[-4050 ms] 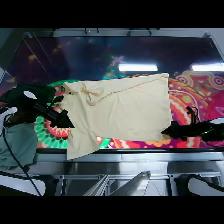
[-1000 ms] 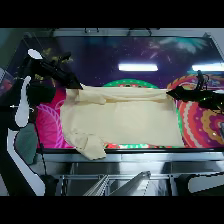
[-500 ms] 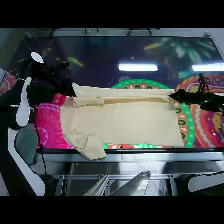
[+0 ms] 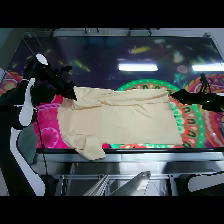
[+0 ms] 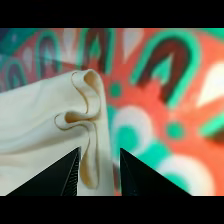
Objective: Fold the shirts.
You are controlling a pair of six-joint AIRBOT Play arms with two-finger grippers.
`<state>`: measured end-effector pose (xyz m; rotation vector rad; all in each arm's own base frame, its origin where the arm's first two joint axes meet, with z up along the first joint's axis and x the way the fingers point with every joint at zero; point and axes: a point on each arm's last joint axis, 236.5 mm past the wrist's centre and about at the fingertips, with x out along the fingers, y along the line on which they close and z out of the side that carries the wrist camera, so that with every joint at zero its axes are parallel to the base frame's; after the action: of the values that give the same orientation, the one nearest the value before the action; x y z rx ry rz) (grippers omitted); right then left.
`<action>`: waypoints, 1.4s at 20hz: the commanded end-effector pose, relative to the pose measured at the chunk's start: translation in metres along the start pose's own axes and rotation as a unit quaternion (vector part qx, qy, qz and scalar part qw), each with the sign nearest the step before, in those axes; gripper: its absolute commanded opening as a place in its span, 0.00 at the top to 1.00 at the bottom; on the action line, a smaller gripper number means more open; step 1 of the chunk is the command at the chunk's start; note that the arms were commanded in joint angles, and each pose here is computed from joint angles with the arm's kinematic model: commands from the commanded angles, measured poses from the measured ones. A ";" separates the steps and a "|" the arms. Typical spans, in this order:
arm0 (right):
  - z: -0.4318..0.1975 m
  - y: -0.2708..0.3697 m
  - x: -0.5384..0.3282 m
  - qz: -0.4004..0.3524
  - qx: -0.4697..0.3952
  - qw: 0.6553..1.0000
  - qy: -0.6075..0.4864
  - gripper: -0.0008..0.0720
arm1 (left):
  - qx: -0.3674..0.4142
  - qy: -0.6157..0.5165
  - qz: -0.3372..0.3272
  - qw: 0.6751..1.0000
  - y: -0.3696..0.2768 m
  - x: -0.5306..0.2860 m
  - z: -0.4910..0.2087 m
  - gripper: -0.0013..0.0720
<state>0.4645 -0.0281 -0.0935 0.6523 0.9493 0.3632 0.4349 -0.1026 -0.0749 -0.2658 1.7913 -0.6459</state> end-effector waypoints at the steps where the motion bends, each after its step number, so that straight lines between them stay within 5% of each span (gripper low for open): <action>1: -0.014 -0.007 -0.020 -0.005 0.005 0.999 0.047 0.58 | -0.023 -0.002 -0.005 1.000 0.000 -0.012 -0.006 0.58; 2: -0.018 -0.010 -0.029 -0.009 0.014 0.998 0.058 0.57 | -0.032 -0.008 -0.005 0.999 0.000 -0.020 -0.009 0.52; 8: -0.053 0.019 -0.068 0.052 0.070 0.986 0.140 0.58 | -0.039 -0.066 0.007 0.997 -0.009 -0.082 -0.027 0.51; 12: -0.127 0.013 -0.083 0.003 0.103 0.967 0.231 0.58 | -0.070 -0.074 -0.001 0.995 -0.022 -0.097 -0.077 0.51; 15: -0.182 -0.010 -0.095 -0.083 0.136 0.952 0.261 0.58 | -0.101 -0.056 -0.022 0.993 -0.026 -0.064 -0.140 0.51; 17: -0.204 -0.031 -0.106 -0.152 0.161 0.938 0.268 0.33 | -0.115 -0.067 -0.027 0.991 -0.025 -0.038 -0.172 0.51; 28: -0.231 0.010 -0.073 -0.091 0.158 0.941 0.284 0.34 | -0.210 -0.073 -0.014 0.975 -0.010 0.102 -0.260 0.51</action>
<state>0.2331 0.0331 -0.1165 0.8996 1.6282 0.2867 0.1662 -0.0827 -0.0737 -0.6184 1.8026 -0.3117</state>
